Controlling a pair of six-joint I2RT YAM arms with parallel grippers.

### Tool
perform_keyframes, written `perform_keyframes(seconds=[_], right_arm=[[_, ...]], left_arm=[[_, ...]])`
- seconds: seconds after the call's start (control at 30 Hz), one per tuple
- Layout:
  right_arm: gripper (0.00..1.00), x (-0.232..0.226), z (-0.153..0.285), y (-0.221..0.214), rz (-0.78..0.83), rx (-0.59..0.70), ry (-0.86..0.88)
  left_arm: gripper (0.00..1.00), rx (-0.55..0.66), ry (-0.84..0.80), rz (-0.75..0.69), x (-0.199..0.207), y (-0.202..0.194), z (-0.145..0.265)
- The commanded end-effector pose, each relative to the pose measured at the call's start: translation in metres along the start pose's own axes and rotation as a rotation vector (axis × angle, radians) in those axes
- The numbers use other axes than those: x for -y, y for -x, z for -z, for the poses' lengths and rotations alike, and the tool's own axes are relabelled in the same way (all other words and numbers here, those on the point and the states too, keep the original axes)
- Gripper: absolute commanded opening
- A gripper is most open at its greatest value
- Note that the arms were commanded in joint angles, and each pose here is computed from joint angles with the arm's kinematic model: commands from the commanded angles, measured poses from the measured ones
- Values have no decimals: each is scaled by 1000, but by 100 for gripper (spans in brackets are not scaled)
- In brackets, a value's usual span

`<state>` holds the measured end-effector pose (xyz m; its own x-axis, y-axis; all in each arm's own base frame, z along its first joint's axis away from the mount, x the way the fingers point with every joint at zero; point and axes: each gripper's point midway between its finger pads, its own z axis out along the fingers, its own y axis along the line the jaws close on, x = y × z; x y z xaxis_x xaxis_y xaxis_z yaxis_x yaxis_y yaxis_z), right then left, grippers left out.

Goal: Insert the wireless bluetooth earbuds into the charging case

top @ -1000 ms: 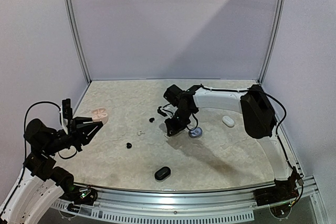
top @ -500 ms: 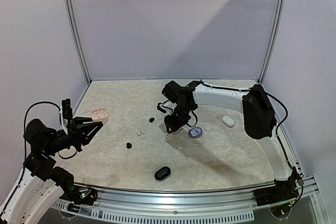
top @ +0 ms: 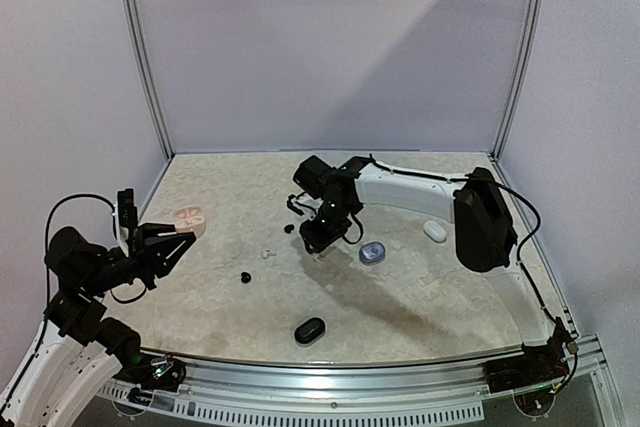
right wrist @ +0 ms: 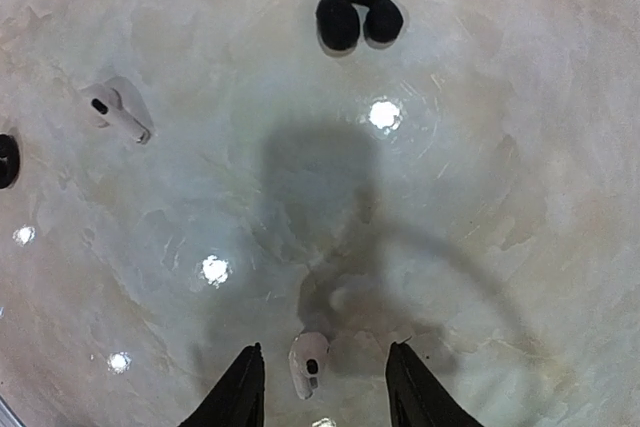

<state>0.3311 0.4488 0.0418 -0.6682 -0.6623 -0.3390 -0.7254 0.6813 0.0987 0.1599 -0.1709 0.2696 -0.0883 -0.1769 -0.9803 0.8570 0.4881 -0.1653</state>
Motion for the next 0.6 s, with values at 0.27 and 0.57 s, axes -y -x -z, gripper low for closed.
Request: perform_keyframes(seconds=[0.27, 0.57], right_arm=[[24, -11, -27, -11, -4, -47, -2], [9, -13, -24, -12, -19, -51, 6]], left_arm=[[0, 17, 0, -27, 1, 4, 2], [0, 18, 0, -29, 1, 4, 2]])
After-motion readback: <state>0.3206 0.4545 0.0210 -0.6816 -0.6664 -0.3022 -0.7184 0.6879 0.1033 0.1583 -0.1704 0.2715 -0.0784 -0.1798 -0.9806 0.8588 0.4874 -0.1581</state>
